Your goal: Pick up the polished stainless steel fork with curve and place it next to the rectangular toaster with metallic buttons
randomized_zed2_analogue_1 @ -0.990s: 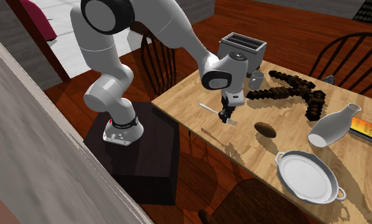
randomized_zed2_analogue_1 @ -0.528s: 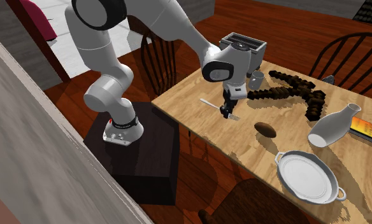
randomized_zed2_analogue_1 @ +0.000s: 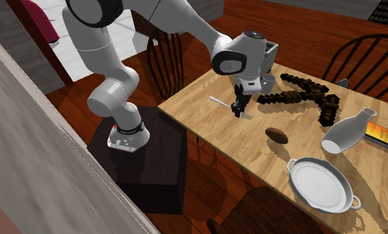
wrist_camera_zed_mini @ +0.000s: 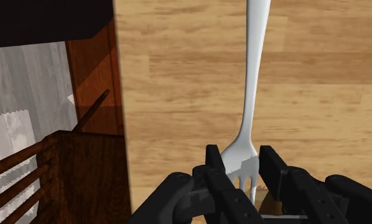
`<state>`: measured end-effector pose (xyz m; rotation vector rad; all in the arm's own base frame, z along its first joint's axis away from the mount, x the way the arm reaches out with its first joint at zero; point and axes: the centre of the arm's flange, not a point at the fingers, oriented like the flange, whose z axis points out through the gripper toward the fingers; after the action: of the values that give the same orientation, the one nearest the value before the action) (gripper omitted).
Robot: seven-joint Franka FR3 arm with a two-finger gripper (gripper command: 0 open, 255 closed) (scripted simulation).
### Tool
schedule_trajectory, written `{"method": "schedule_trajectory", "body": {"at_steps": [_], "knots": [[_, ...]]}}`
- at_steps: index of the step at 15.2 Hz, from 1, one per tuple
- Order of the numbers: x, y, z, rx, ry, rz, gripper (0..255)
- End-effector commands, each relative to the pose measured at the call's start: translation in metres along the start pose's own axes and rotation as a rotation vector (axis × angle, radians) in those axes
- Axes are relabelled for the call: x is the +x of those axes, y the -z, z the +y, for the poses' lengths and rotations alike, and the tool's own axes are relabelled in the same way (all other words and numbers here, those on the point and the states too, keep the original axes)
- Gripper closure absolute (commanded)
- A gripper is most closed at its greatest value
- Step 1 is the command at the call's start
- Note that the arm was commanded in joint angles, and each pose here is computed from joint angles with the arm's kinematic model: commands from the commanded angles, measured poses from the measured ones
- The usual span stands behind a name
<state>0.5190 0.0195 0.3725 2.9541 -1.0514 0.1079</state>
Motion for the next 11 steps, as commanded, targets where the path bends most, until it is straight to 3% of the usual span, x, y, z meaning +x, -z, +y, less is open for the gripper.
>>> {"method": "schedule_trajectory", "body": {"at_steps": [1, 11], "knots": [[0.001, 0.011, 0.001, 0.000, 0.000, -0.001, 255], [0.004, 0.063, 0.000, 0.000, 0.000, -0.001, 255]]}}
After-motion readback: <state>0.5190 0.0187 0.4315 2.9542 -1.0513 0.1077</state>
